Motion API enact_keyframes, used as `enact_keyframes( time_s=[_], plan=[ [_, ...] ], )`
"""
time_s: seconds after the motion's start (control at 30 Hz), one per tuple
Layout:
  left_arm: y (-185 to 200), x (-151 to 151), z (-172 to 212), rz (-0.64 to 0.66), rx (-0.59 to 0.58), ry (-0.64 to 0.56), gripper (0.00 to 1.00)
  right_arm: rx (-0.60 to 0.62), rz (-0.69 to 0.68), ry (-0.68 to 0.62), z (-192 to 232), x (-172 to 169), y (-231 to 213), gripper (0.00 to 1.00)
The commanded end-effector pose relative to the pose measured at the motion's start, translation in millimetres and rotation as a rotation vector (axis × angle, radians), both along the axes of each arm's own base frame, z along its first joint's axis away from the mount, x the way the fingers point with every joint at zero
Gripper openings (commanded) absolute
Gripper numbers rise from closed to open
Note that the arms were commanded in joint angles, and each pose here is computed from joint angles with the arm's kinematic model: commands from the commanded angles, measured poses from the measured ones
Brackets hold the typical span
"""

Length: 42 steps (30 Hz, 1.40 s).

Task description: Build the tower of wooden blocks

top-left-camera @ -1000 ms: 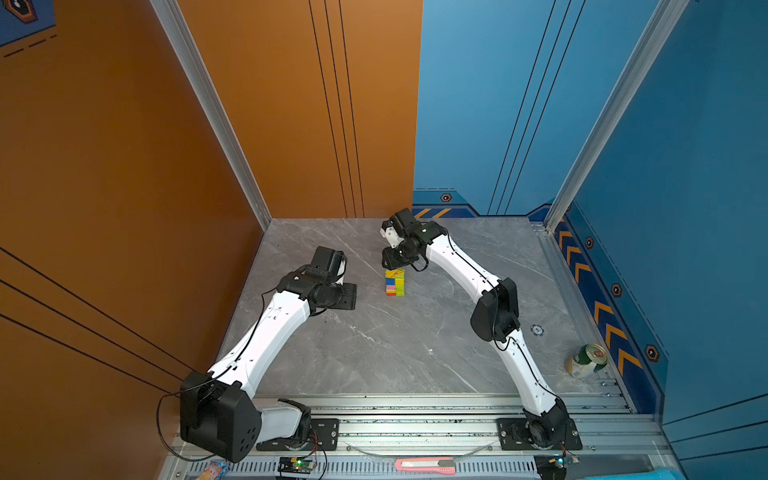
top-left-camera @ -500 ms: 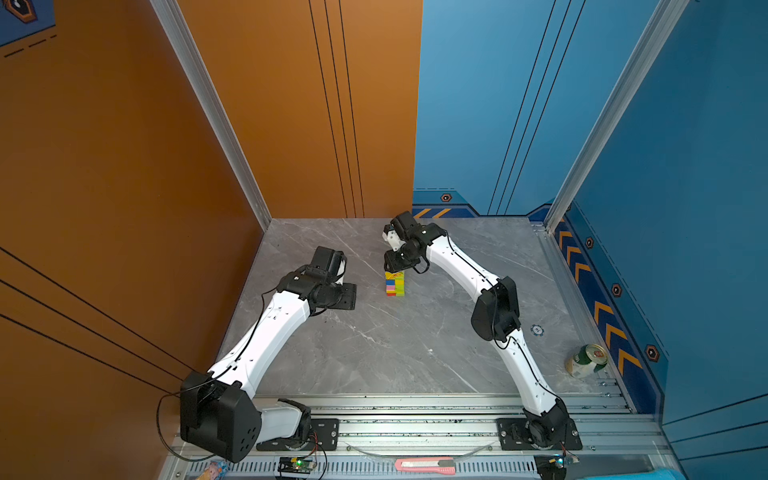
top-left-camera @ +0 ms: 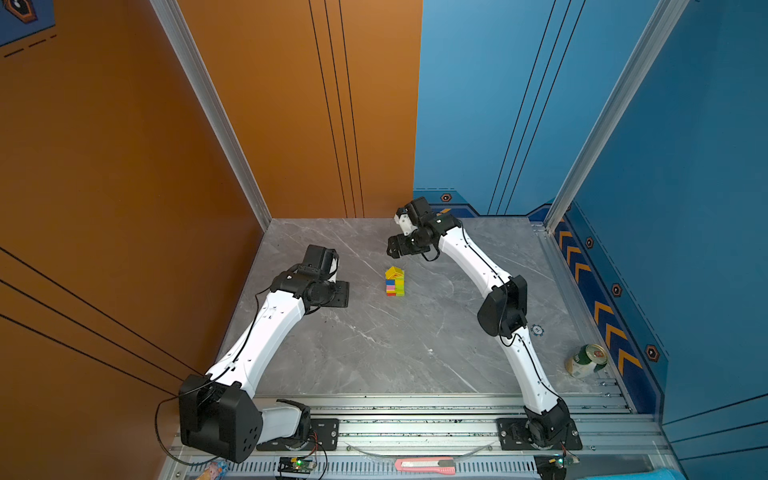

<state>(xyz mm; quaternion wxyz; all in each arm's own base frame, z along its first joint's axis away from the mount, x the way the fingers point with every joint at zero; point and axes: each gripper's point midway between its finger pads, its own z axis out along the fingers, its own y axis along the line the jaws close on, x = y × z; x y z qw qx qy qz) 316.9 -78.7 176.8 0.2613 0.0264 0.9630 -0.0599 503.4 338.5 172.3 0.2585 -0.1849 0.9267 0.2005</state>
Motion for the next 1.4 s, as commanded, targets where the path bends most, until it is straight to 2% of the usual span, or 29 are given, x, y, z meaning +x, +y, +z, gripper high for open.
enact_keyframes(
  time_s=[0.0, 0.23, 0.3, 0.43, 0.67, 0.93, 1.07, 1.1, 1.37],
  plan=[
    [-10.9, -1.7, 9.8, -0.056, -0.033, -0.012, 0.64, 0.039, -0.022, -0.082, 55.5, -3.7, -13.7, 0.9],
    [-67.5, -8.9, -9.6, -0.246, -0.004, 0.023, 0.6, -0.009, -0.089, -0.062, 74.4, -33.2, -54.9, 1.0],
    [-77.9, -4.4, -19.5, -0.247, 0.007, 0.033, 0.57, -0.033, -0.109, -0.079, 84.0, -44.6, -67.0, 1.0],
    [-100.0, 11.2, -31.4, -0.206, -0.016, 0.026, 0.46, -0.053, -0.144, -0.093, 98.2, -67.4, -86.3, 1.0],
    [-132.7, 31.9, -42.7, -0.224, -0.058, 0.017, 0.44, -0.075, -0.186, -0.104, 110.0, -97.5, -114.0, 1.0],
    [-145.6, 54.6, -46.3, -0.236, -0.045, -0.005, 0.42, -0.081, -0.228, -0.108, 113.3, -116.7, -140.6, 1.0],
    [-149.0, 63.6, -47.0, -0.234, -0.054, -0.02, 0.41, -0.065, -0.25, -0.126, 123.0, -117.4, -152.0, 1.0],
    [-150.1, 65.3, -47.6, -0.233, -0.058, -0.021, 0.41, -0.076, -0.254, -0.102, 112.8, -119.8, -154.9, 1.0],
    [-153.2, 82.8, -47.7, -0.226, -0.067, -0.029, 0.38, -0.06, -0.264, -0.093, 112.8, -117.0, -161.2, 1.0]
  ],
)
